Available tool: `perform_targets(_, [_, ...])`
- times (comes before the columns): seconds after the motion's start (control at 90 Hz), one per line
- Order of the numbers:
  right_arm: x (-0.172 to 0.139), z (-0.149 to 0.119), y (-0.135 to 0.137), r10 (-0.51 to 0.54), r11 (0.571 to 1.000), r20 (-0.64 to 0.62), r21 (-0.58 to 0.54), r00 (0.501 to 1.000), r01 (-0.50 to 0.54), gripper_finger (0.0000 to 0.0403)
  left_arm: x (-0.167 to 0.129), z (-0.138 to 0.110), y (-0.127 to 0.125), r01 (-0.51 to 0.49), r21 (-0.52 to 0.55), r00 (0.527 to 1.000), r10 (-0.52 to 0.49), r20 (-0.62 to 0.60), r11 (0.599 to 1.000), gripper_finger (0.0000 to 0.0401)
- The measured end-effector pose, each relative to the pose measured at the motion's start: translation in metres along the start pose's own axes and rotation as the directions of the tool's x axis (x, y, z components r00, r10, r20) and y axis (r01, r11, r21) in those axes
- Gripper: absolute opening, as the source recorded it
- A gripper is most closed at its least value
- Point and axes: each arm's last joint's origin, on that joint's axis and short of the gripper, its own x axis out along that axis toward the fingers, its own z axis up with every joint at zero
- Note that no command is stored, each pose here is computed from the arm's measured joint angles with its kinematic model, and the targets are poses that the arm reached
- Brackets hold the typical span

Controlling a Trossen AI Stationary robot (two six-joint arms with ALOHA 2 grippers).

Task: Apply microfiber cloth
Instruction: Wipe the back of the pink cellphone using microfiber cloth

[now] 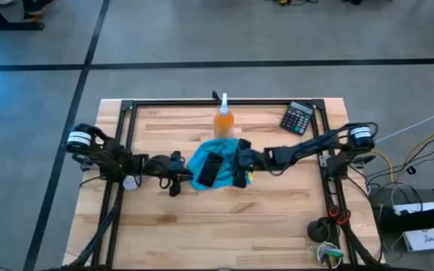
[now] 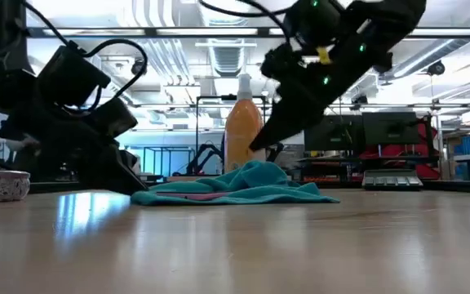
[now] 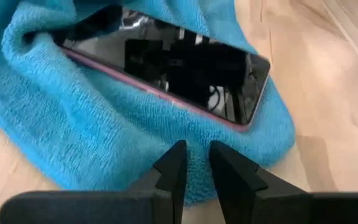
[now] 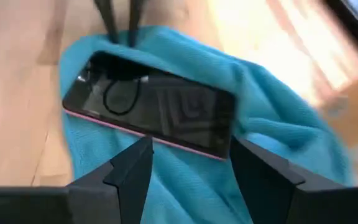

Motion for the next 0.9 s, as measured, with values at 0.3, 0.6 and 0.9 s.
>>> perform_targets(0.3, [0.036,-0.006,0.014,0.005,0.989,-0.047,-0.148,0.999,-0.011,0.0186,0.007,0.009,-0.002,0.01,0.031,0.999,-0.009,-0.036,0.999,0.0059])
perform_targets(0.6, [0.059,0.009,0.019,-0.04,0.923,-0.165,-0.385,0.985,-0.027,0.0186,0.014,0.013,0.0,-0.105,0.062,0.994,0.107,-0.022,0.993,0.0059])
perform_targets(0.9, [0.053,0.023,0.029,-0.094,0.836,-0.307,-0.541,0.947,-0.092,0.0186,0.019,0.004,0.002,-0.101,0.05,0.992,0.104,-0.065,0.994,0.0059])
